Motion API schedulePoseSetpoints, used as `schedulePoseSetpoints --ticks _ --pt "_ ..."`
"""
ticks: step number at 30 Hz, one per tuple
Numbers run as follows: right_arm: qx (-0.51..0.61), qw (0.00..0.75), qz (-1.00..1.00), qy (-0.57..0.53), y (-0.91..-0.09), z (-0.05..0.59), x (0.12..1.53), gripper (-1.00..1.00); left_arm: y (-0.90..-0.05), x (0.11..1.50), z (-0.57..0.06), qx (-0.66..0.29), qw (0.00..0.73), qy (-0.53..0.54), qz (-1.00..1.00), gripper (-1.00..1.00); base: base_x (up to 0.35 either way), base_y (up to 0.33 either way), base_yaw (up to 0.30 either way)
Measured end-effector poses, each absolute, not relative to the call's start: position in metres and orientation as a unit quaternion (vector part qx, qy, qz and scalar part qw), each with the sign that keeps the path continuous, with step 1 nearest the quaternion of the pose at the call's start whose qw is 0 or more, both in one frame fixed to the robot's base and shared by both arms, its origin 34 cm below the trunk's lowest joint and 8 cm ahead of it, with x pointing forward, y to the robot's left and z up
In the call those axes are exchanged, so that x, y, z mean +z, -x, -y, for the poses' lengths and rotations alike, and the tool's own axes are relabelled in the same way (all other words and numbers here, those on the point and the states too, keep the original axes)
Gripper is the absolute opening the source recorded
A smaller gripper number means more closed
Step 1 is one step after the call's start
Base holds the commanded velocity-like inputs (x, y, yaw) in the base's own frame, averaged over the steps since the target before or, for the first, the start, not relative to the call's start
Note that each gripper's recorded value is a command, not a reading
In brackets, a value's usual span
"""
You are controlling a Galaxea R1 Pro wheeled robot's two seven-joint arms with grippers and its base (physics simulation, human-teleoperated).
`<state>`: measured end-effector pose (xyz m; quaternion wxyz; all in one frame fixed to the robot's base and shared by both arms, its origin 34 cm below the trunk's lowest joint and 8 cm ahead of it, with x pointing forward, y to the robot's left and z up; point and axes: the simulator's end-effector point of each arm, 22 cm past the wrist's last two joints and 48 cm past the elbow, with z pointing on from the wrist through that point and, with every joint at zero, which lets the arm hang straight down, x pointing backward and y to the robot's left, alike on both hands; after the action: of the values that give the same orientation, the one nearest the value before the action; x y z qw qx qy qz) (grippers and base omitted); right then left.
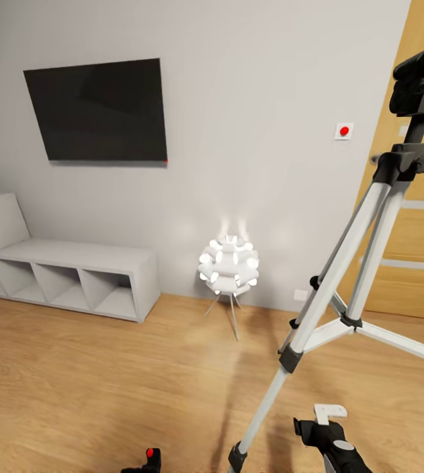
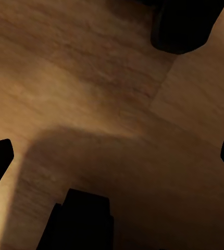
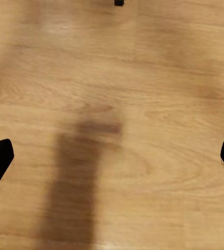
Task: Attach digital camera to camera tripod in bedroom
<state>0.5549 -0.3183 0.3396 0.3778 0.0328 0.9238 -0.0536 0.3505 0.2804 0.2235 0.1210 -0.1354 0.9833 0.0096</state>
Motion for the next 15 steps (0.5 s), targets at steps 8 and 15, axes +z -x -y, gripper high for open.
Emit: schedulePoseSetpoints --ticks 8,15 --pt "-0.053 0.425 -0.903 -0.030 -0.583 0.315 0.362 1.00 -0.349 0.207 -0.281 0.009 0.125 0.136 -0.983 1.00 0.000 0.000 0.000" --pt "-0.050 0.437 -0.898 -0.029 -0.586 0.310 0.356 1.00 -0.347 0.192 -0.280 0.008 0.128 0.134 -0.983 1.00 0.000 0.000 0.000"
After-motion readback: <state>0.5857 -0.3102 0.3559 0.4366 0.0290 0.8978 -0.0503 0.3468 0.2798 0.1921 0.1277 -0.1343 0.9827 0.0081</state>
